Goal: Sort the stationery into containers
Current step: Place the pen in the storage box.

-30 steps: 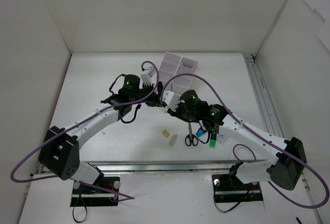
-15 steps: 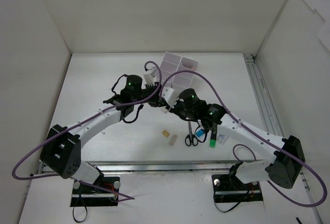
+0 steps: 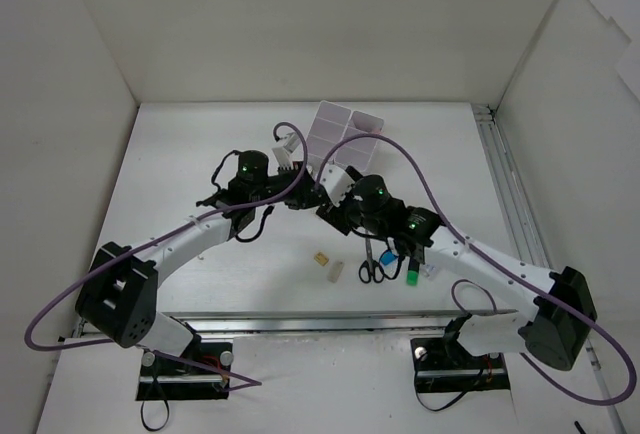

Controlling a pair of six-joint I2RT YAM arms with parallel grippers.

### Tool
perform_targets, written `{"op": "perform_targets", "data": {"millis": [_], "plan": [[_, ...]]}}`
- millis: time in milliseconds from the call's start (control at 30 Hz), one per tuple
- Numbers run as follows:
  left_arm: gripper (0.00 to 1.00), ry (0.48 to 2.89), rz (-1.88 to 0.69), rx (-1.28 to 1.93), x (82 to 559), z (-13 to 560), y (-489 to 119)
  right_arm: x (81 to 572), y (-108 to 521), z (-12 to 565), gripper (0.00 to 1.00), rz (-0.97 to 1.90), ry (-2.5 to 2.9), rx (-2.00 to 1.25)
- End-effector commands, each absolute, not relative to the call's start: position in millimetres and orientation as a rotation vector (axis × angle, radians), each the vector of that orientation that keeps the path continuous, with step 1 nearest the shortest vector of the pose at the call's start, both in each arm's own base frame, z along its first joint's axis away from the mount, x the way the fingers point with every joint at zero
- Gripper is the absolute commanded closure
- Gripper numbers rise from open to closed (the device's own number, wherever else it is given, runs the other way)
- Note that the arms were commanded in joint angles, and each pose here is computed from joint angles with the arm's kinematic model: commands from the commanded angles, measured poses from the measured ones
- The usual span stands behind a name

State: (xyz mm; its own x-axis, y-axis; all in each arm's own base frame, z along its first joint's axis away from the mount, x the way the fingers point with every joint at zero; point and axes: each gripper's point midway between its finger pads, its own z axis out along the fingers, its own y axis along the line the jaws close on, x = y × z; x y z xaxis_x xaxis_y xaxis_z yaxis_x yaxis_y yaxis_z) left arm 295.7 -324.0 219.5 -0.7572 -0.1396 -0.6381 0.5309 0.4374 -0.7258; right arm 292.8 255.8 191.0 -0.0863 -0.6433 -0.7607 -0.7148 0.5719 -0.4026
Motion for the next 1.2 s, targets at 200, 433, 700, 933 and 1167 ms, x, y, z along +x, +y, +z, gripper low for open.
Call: {"op": "perform_targets", "data": {"millis": [200,433,700,933,1167], "plan": [[1.00,1.662,-1.570,0.396,305.3,297.4,-300.9,280.4,232.1,248.7,0.13,0.556,1.524,-0.644],[1.00,1.493,-1.747,0.546,285.7,317.1,-302.3,269.3,246.4,257.9,0.08,0.834,1.426,-0.708],[1.00,1.410,-1.806,0.598,280.5,320.6,-303.8,284.8,251.6,277.4,0.10,0.883,1.397,-0.687],[1.00,1.369,-1.872,0.614,280.0,322.0,-305.7,287.0,259.7,298.6,0.25,0.925,1.336,-0.708],[1.00,1.288,-1.915,0.648,273.8,333.0,-304.0,292.4,271.8,288.7,0.46,1.008,1.384,-0.735]]}}
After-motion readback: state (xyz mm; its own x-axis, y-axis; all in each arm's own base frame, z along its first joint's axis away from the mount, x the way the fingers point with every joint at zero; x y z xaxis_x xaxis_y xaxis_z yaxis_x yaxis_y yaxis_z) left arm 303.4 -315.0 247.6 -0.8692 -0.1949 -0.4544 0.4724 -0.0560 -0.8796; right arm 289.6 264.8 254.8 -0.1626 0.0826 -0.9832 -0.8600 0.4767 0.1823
